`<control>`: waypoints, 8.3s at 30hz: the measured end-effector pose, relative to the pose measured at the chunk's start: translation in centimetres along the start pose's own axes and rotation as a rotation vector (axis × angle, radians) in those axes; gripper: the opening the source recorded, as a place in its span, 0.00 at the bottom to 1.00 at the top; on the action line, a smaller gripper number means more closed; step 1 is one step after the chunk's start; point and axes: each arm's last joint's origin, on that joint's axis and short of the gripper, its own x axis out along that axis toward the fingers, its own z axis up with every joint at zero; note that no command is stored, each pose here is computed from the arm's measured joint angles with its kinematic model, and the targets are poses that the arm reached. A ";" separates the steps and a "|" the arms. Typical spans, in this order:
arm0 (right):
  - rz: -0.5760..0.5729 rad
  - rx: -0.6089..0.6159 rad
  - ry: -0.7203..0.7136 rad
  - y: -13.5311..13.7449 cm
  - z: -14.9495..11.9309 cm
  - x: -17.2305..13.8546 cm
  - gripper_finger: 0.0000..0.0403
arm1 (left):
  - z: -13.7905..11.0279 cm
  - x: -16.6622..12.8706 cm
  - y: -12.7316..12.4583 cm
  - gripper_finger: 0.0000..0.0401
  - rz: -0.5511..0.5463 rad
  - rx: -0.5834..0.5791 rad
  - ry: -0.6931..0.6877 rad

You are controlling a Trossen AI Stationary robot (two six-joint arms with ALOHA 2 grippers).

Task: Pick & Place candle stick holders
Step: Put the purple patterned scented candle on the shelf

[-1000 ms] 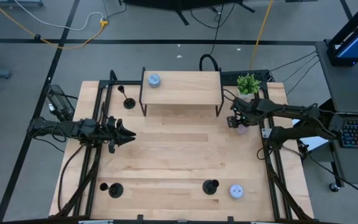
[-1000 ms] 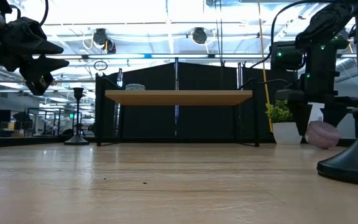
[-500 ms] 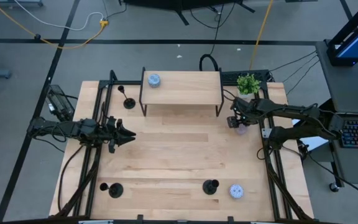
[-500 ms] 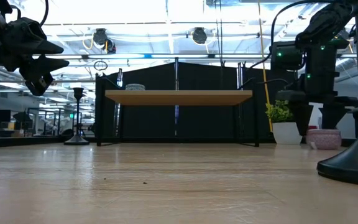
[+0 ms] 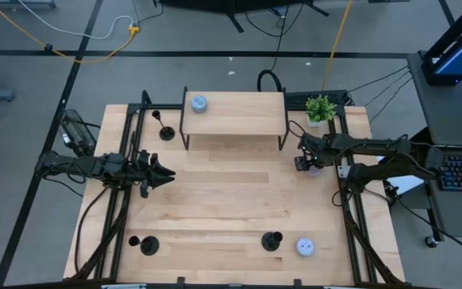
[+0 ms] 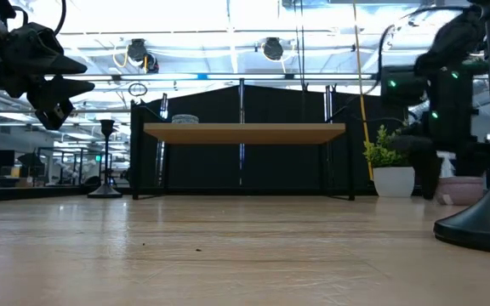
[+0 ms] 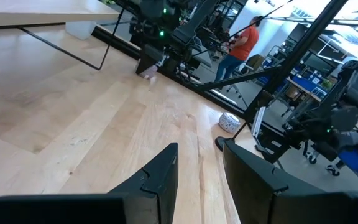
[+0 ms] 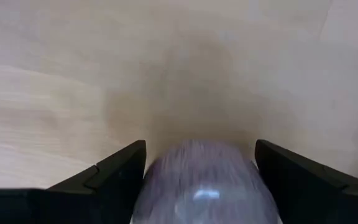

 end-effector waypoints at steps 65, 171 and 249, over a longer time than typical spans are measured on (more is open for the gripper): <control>0.170 -0.061 -0.022 -2.6 -3.1 -0.5 0.99 | 0.0 0.0 0.0 0.33 0.001 -0.027 -0.001; 0.895 -0.192 -0.149 10.8 -3.2 -13.8 0.73 | 0.0 0.0 0.1 0.33 0.024 0.002 -0.014; 0.467 -0.623 -0.522 25.7 19.9 -12.8 0.78 | 0.1 0.0 0.0 0.33 0.026 -0.014 -0.030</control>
